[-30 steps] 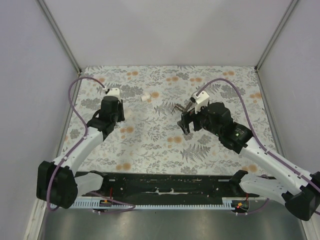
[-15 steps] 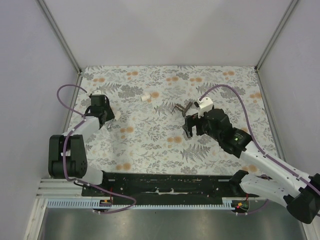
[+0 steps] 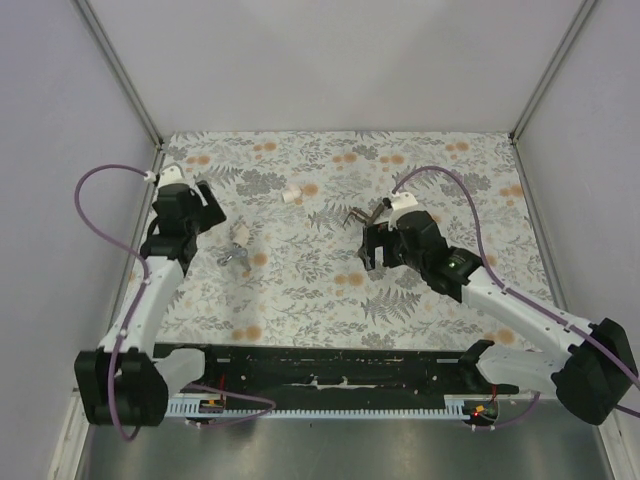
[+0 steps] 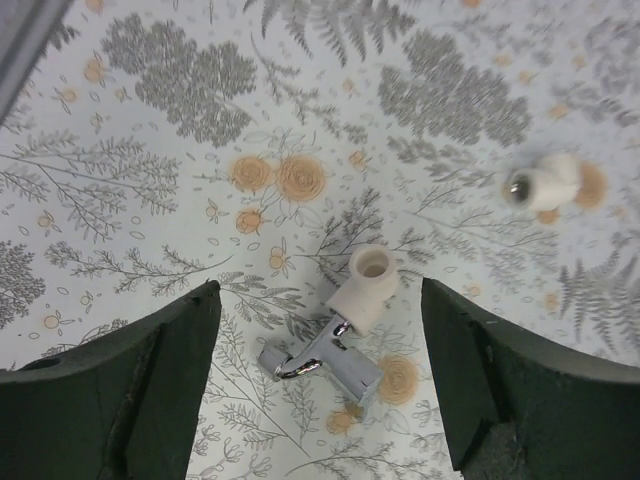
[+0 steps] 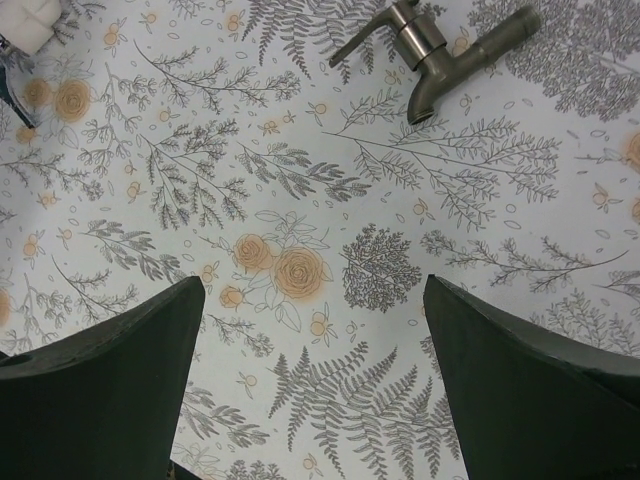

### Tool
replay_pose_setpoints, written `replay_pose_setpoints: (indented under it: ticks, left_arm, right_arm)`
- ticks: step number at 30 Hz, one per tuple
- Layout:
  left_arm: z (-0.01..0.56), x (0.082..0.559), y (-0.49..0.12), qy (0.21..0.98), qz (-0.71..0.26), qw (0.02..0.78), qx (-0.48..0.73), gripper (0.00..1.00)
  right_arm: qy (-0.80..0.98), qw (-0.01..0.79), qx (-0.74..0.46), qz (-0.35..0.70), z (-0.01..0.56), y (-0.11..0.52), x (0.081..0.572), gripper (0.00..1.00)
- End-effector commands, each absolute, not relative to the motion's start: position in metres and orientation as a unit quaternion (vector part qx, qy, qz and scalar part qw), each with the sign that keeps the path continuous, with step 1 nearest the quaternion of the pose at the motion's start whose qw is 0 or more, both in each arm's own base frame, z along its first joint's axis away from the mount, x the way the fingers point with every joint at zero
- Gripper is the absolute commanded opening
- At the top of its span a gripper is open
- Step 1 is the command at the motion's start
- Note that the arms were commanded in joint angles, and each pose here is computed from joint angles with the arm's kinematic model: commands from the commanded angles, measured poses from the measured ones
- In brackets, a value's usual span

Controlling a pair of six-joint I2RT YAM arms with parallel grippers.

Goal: Install the water faucets

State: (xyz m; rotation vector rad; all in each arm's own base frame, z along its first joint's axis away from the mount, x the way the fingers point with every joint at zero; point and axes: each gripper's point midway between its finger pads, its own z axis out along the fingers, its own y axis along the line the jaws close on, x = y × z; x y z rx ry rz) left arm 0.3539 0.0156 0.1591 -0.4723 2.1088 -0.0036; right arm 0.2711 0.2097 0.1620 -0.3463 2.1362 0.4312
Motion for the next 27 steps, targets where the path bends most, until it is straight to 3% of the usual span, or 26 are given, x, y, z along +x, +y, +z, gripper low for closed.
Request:
replay_pose_setpoints:
  ticks: [1, 7, 9, 14, 27]
  left_arm:
    - [0.204, 0.331, -0.001, 0.83, -0.021, 0.516, -0.211, 0.87]
    - [0.227, 0.3, -0.045, 0.825, -0.066, 0.543, -0.142, 0.89]
    - [0.226, 0.291, -0.049, 0.818, -0.074, 0.554, -0.134, 0.93]
    - [0.209, 0.278, -0.042, 0.829, -0.047, 0.543, -0.123, 0.93]
    - [0.19, 0.267, -0.017, 0.833, 0.017, 0.535, -0.141, 0.93]
  right_arm:
    - [0.862, 0.451, -0.076, 0.218, 0.181, 0.222, 0.291, 0.98]
    - [0.88, 0.415, 0.005, 0.229, 0.167, 0.217, 0.306, 0.98]
    - [0.883, 0.411, 0.02, 0.225, 0.169, 0.214, 0.309, 0.98]
    - [0.885, 0.425, 0.062, 0.179, 0.192, 0.198, 0.323, 0.98]
    - [0.86, 0.497, -0.011, 0.115, 0.228, 0.164, 0.325, 0.98]
